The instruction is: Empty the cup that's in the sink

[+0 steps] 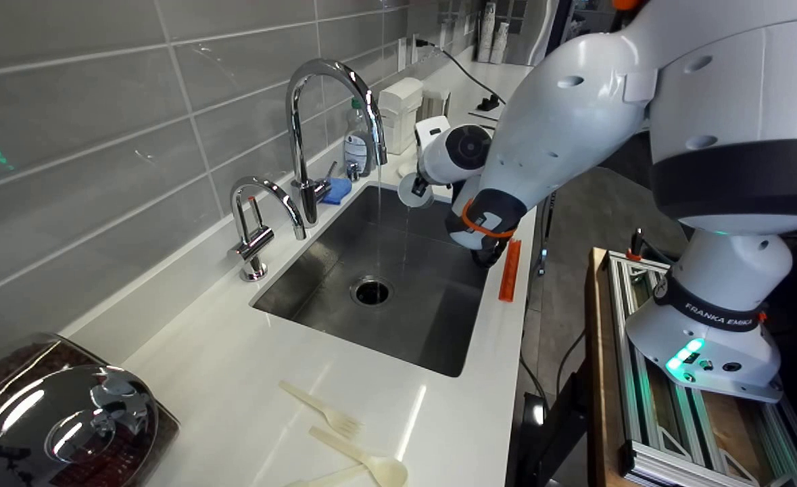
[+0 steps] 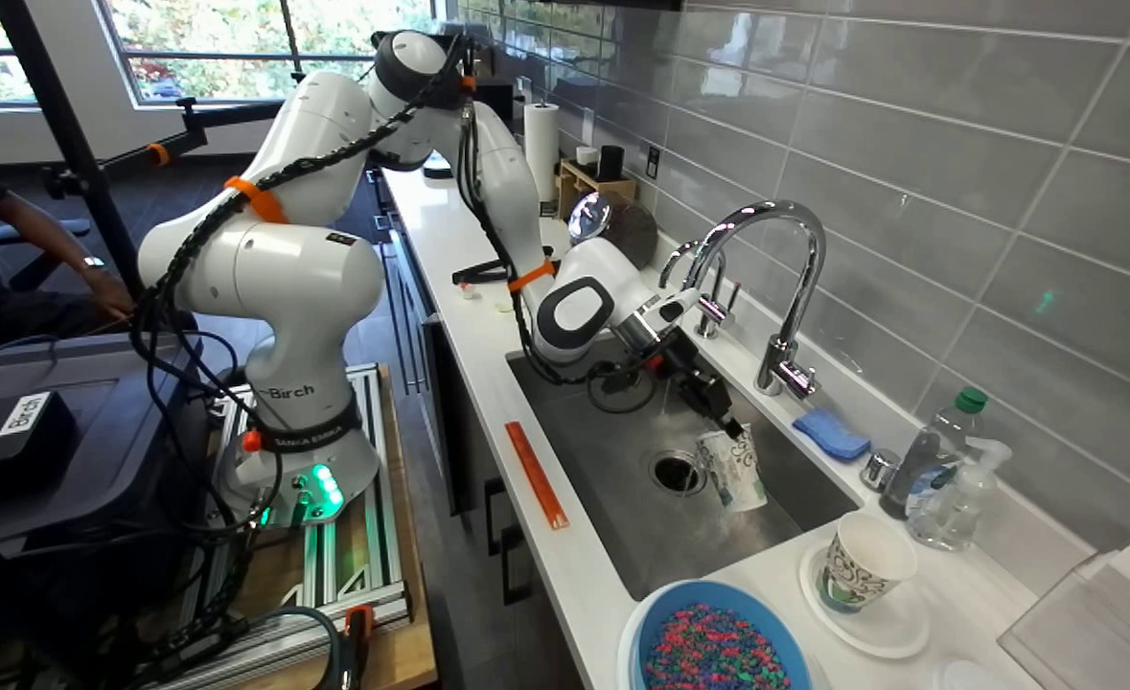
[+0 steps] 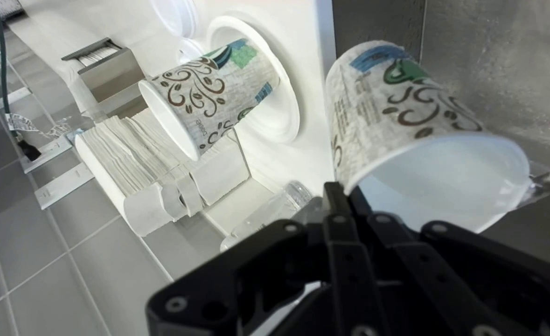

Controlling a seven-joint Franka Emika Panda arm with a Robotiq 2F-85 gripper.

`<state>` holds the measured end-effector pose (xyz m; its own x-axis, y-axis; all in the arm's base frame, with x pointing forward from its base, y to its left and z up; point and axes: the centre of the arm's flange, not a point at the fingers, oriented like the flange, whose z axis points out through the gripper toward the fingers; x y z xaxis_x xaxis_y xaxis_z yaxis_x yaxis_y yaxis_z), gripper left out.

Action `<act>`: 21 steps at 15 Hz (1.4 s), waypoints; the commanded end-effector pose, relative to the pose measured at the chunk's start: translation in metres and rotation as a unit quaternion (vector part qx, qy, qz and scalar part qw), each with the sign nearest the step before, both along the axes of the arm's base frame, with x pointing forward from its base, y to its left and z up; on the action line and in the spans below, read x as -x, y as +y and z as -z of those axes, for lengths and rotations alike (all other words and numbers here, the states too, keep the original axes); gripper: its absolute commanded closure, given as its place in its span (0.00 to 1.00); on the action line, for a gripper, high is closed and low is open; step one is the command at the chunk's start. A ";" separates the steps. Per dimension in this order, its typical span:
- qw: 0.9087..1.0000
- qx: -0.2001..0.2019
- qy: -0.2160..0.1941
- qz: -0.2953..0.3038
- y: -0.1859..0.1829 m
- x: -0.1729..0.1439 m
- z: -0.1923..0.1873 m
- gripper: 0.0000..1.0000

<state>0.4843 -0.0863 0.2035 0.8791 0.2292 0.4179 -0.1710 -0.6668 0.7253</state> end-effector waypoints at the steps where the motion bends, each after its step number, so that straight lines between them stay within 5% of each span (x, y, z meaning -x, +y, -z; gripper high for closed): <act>1: 1.000 0.024 0.004 0.009 0.006 0.003 -0.004 0.99; 13: 1.000 0.029 0.008 0.001 0.004 0.000 -0.001 0.99; 21: 0.995 0.100 0.016 -0.010 0.013 -0.003 -0.013 0.99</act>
<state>0.4876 -0.0805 0.2127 0.8803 0.2996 0.3678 -0.1419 -0.5736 0.8067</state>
